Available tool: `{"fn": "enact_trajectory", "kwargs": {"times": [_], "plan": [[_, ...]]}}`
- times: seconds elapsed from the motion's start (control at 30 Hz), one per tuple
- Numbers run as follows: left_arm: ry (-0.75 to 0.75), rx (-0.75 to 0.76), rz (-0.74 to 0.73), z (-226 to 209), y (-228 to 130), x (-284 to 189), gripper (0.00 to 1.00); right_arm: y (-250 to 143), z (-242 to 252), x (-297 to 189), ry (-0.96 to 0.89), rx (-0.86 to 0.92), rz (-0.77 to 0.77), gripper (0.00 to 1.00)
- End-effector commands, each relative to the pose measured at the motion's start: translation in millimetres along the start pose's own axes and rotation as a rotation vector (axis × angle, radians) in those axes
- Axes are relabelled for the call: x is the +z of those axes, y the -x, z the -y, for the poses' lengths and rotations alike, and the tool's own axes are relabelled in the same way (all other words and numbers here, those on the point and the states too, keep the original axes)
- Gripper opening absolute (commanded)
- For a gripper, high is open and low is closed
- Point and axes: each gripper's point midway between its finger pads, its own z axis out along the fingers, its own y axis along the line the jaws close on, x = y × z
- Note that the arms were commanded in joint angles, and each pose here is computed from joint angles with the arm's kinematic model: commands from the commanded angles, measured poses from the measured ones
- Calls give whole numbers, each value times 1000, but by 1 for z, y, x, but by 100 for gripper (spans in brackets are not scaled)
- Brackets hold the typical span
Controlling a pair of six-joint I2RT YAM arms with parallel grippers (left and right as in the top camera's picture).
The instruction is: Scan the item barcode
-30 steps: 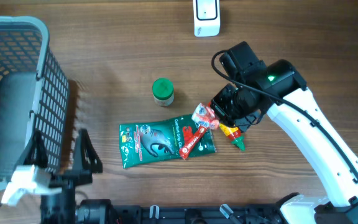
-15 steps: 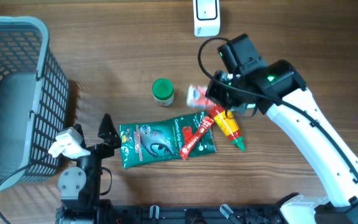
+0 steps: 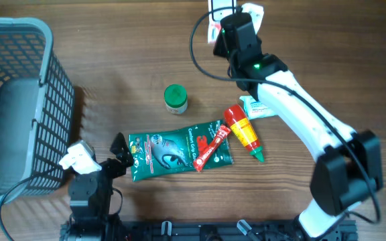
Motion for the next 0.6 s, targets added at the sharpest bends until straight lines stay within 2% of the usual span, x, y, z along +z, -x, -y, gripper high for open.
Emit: {"fn": "enact_trajectory", "kwargs": {"times": [0.0, 0.1, 0.23, 0.37, 0.57], "plan": [[27, -6, -54, -7, -13, -1, 100, 15, 19, 46, -32, 0, 136, 4], [27, -6, -54, -7, -13, -1, 100, 16, 9, 84, 87, -66, 243, 4], [27, -6, -54, -7, -13, -1, 100, -1, -1, 112, 176, -151, 320, 4], [27, -6, -54, -7, -13, -1, 100, -4, 2, 117, 179, -152, 346, 4], [27, -6, -54, -7, -13, -1, 100, 32, -7, 96, 201, -149, 434, 4]]}}
